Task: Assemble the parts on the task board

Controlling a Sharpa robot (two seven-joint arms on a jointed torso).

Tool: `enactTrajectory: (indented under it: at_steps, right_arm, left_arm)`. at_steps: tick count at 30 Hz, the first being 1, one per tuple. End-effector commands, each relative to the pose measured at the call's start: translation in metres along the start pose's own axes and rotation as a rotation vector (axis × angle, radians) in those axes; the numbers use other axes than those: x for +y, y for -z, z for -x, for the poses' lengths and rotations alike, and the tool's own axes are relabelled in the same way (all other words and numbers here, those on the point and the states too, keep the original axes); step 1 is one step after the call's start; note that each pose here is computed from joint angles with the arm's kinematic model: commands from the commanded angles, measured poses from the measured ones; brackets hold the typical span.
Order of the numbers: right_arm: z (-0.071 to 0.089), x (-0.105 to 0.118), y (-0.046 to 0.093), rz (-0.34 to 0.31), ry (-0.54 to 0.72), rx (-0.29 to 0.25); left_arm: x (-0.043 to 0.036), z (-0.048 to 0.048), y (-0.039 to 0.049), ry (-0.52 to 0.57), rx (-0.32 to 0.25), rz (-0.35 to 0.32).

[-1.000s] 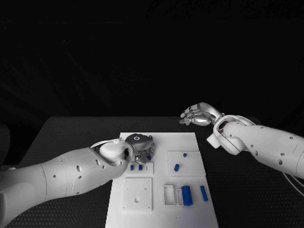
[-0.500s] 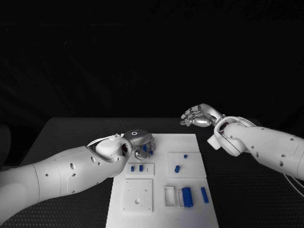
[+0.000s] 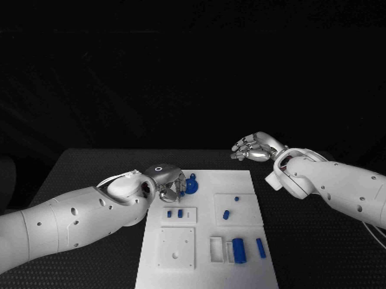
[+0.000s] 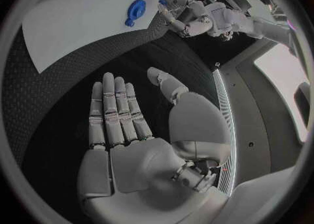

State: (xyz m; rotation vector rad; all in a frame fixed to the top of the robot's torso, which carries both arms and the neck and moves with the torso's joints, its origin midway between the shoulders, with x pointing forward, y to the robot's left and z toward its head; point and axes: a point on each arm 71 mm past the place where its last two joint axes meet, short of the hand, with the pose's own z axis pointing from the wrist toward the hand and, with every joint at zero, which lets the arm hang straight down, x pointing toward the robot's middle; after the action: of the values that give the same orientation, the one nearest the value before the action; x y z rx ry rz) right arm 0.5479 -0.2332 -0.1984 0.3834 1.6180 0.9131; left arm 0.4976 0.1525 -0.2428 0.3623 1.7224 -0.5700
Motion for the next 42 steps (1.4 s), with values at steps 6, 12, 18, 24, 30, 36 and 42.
enactTrajectory:
  at_steps: [6, 12, 18, 24, 30, 36, 42]
  right_arm:
    - [-0.002, 0.0, 0.001, 0.007, -0.001, 0.016]
    - [-0.002, -0.001, 0.001, 0.005, -0.001, 0.016]
    - [-0.003, -0.001, 0.001, 0.006, -0.002, 0.017]
    - [-0.003, -0.001, 0.001, 0.007, -0.002, 0.018]
    - [-0.003, -0.001, 0.001, 0.007, -0.002, 0.018]
    - [-0.003, -0.001, 0.001, 0.007, -0.002, 0.019]
    - [-0.003, -0.001, 0.001, 0.007, -0.002, 0.019]
  left_arm:
    - [0.0094, 0.0006, 0.0063, 0.011, 0.004, 0.024]
    - [0.0125, -0.0003, 0.0081, 0.009, 0.018, 0.031]
    - [0.0154, -0.0014, 0.0088, 0.009, 0.034, 0.038]
    - [0.0173, -0.0025, 0.0076, 0.008, 0.036, 0.042]
    - [0.0159, -0.0046, 0.007, 0.009, 0.045, 0.039]
    - [0.0173, -0.0086, 0.0079, 0.008, 0.06, 0.043]
    - [0.0153, -0.0135, 0.0091, 0.011, 0.075, 0.037]
